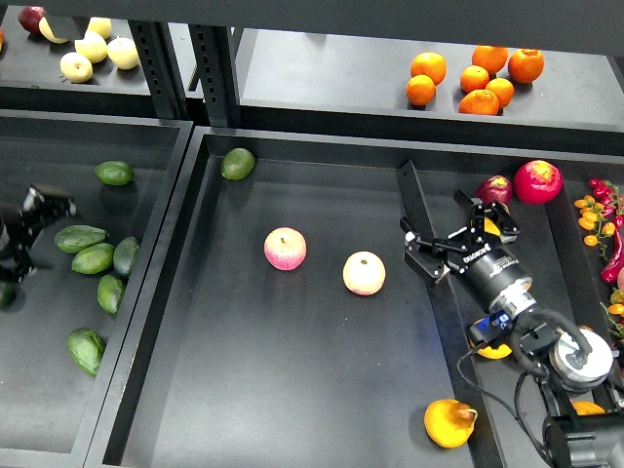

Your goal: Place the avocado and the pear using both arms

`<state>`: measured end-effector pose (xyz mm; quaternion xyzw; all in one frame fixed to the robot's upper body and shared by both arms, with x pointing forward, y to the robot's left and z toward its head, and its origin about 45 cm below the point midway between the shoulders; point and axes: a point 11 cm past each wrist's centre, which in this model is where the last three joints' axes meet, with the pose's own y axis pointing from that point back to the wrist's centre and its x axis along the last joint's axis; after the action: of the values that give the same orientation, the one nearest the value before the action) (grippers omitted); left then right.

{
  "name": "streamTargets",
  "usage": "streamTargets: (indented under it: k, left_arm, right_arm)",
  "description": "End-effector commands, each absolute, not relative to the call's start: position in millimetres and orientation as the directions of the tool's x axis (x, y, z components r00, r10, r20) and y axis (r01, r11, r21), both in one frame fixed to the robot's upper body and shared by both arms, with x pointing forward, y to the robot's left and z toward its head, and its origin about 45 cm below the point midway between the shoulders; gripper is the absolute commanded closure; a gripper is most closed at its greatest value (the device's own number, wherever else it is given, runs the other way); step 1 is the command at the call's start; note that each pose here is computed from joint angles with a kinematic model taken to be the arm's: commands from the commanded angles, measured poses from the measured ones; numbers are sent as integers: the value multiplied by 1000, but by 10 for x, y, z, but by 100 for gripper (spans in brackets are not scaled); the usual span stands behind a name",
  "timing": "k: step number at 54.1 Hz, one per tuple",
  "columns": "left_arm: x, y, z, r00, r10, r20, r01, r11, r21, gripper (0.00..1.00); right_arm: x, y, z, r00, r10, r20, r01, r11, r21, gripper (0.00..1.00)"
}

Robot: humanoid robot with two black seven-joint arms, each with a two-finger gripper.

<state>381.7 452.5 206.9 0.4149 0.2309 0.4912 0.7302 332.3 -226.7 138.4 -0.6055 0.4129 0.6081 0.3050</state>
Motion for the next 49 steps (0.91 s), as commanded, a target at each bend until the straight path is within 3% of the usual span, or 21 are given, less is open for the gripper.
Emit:
streamTargets:
  k: [1,27,49]
  left_arm:
    - [3969,4484,2279,369,929,27,-601,217,769,1]
    - [4302,4062,2640,305,901,-310,-742,428,515,1]
    - [4331,3266,2227,299,688,-661,-766,586,263,1]
  right_arm:
    - [3250,-2283,1329,-74,-126,-989,-871,-474,126,0]
    - [3153,-2274,1252,-68,-123,-990,-867,-484,119,0]
    - [3140,-2521,1275,-43,-228,-973,-850,-503,156,0]
